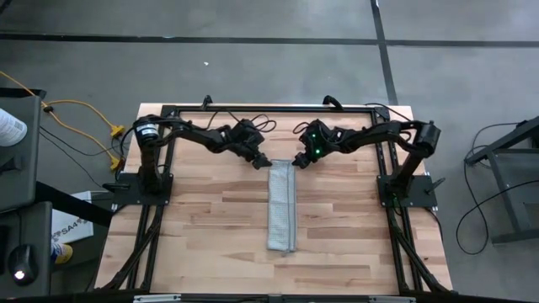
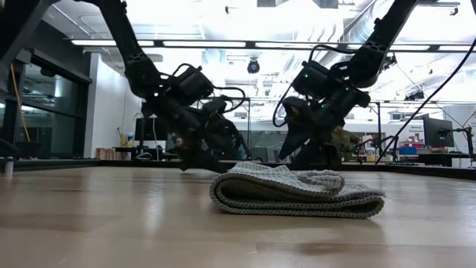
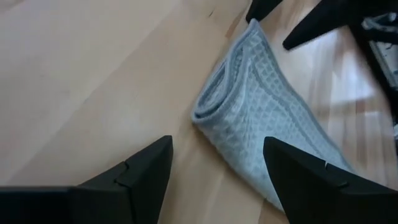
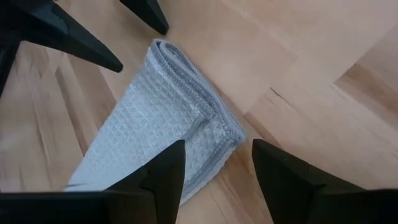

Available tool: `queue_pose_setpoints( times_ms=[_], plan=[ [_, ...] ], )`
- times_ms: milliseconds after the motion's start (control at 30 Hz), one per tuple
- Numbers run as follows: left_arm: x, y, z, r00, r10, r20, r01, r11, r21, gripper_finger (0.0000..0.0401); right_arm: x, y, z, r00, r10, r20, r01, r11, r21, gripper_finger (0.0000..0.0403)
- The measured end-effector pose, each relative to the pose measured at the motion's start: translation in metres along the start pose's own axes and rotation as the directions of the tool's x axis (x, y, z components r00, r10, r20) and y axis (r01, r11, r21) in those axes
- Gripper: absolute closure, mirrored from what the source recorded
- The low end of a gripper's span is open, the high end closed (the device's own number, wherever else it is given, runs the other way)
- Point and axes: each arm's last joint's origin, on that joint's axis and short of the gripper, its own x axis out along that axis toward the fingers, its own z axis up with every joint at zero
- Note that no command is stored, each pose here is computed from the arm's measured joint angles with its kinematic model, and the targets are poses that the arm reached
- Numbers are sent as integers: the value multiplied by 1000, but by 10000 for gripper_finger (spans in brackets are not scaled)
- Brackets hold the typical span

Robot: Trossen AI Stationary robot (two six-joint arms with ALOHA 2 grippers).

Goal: Fold microfiber towels
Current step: Fold the gray towel

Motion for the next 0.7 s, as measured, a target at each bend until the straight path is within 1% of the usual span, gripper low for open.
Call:
queue_pose_setpoints(
  times_ms=[133, 233, 367, 700],
  plan=[
    [4, 1, 2, 1000, -14, -7, 14, 1000, -8, 148, 9, -6, -2, 1000, 20, -23, -19, 999, 26, 222],
    [5, -1, 5, 1000, -17, -7, 17, 1000, -6, 148, 20, -9, -4, 997, 67, -45, -66, 997, 30, 222],
    [5, -2, 6, 1000, -28, -13, 28, 1000, -7, 148, 25, -7, -3, 993, 113, -33, -112, 993, 27, 222],
    [6, -3, 4, 999, -30, -31, 30, 1000, -1, 148, 26, -6, -3, 994, 102, -24, -102, 995, 20, 222]
  ],
)
